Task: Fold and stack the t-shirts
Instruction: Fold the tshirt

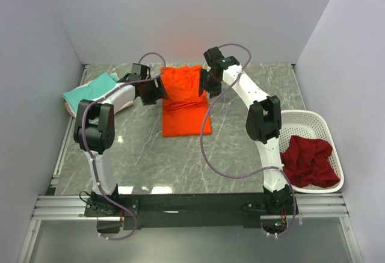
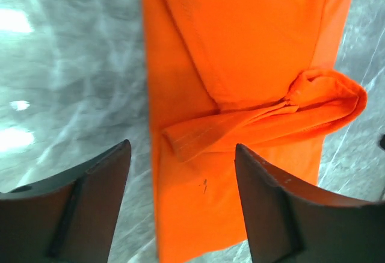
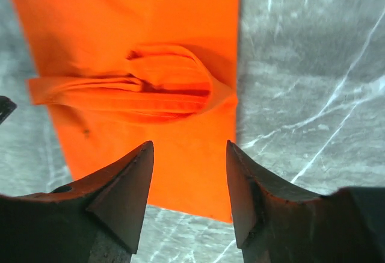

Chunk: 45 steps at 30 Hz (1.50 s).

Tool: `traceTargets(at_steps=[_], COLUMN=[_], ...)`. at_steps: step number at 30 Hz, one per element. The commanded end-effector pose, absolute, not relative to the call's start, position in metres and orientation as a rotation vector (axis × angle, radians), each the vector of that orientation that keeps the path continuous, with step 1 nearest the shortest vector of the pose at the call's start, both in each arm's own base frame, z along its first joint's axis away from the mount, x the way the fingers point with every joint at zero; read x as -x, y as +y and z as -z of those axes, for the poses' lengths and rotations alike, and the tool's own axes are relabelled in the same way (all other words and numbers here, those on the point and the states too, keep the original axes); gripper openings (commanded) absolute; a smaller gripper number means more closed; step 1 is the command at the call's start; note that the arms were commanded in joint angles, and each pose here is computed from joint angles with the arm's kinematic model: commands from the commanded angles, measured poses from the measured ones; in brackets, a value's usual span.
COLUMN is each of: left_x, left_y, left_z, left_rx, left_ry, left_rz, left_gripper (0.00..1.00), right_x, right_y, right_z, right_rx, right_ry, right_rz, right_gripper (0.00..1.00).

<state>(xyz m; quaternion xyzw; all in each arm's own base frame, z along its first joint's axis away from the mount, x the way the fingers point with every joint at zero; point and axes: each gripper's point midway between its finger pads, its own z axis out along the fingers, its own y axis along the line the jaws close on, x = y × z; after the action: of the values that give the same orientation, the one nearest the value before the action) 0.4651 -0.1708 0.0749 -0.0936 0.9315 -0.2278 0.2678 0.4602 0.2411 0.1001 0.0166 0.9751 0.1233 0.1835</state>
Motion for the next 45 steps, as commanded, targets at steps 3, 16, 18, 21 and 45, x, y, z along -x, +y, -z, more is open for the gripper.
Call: traceTargets(at_steps=[3, 16, 18, 21, 45], left_x=[-0.466, -0.373, -0.371, -0.365, -0.314], left_y=[-0.166, -0.218, -0.228, -0.241, -0.273], left_z=[-0.137, -0.123, -0.132, -0.128, -0.019], left_rx=[0.213, 0.18, 0.179, 0.167, 0.031], left_ry=[2.374, 2.403, 2.37, 2.346, 2.486], left_rz=[0.651, 0.821, 0.842, 0.842, 0.677], left_gripper=[0.77, 0.72, 0.72, 0.73, 0.73], right_x=[-0.462, -0.395, -0.39, -0.389, -0.444], right_y=[0.241, 0.255, 0.262, 0.271, 0.314], right_z=[-0.156, -0.114, -0.108, -0.102, -0.072], right_rx=[-0.033, 0.008, 0.014, 0.025, -0.034], right_ry=[2.638, 2.735, 2.743, 2.747, 2.703], right_rz=[-0.44, -0.531, -0.545, -0.559, -0.595], right_gripper=[0.6, 0.55, 0.55, 0.54, 0.53])
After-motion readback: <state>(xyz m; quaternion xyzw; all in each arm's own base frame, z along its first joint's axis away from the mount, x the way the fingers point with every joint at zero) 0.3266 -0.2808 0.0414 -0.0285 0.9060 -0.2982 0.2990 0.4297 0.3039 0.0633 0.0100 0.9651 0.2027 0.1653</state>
